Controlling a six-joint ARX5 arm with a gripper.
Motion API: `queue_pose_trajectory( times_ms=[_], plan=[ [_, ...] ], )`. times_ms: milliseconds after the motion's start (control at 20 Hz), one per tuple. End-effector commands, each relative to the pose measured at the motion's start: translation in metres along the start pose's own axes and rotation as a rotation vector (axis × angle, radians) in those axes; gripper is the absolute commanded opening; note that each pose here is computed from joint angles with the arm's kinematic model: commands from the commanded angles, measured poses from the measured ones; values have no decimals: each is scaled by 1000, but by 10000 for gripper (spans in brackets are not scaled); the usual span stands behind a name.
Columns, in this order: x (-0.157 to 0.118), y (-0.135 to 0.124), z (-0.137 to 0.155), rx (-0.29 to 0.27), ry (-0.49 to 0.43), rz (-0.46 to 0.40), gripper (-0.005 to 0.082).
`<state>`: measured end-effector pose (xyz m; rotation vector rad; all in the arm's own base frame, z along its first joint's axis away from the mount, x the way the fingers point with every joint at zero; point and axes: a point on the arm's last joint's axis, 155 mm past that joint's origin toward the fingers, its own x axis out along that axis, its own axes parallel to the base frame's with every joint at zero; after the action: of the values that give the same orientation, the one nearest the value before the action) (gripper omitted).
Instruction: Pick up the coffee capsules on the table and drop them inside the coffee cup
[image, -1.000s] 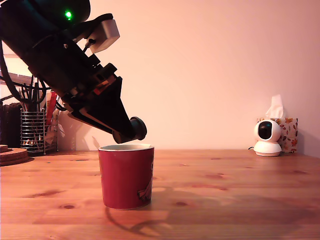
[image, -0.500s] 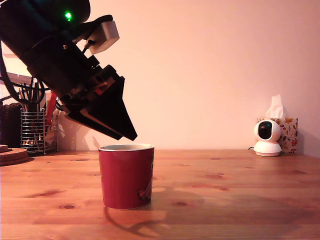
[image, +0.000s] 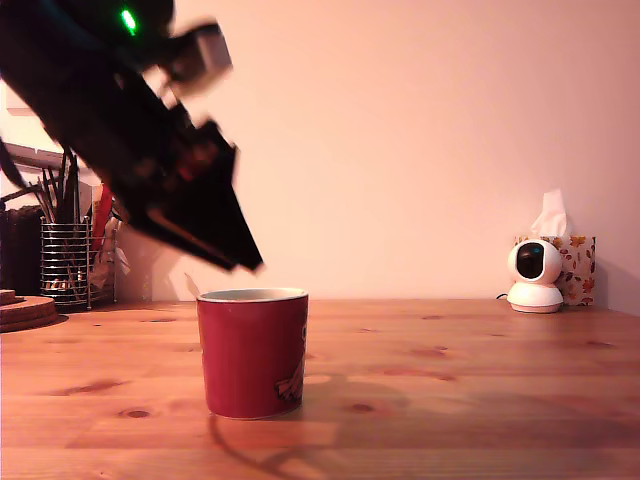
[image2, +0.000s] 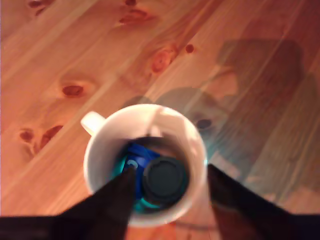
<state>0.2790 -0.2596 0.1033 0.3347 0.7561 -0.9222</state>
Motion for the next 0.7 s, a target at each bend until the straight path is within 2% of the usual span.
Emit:
queue_pose_trajectory(
  times_ms=[0, 100, 250, 350, 500, 650],
  plan=[
    [-13, -3, 10, -15, -33, 2, 101],
    [-23, -4, 11, -37, -41, 6, -24],
    [-39, -5, 18, -48, -73, 23, -24],
    [-48, 0, 20, -75, -83, 59, -24],
    [-57, 13, 13, -100, -65, 123, -24],
    [-68, 28, 16, -125, -98, 161, -24]
  ],
)
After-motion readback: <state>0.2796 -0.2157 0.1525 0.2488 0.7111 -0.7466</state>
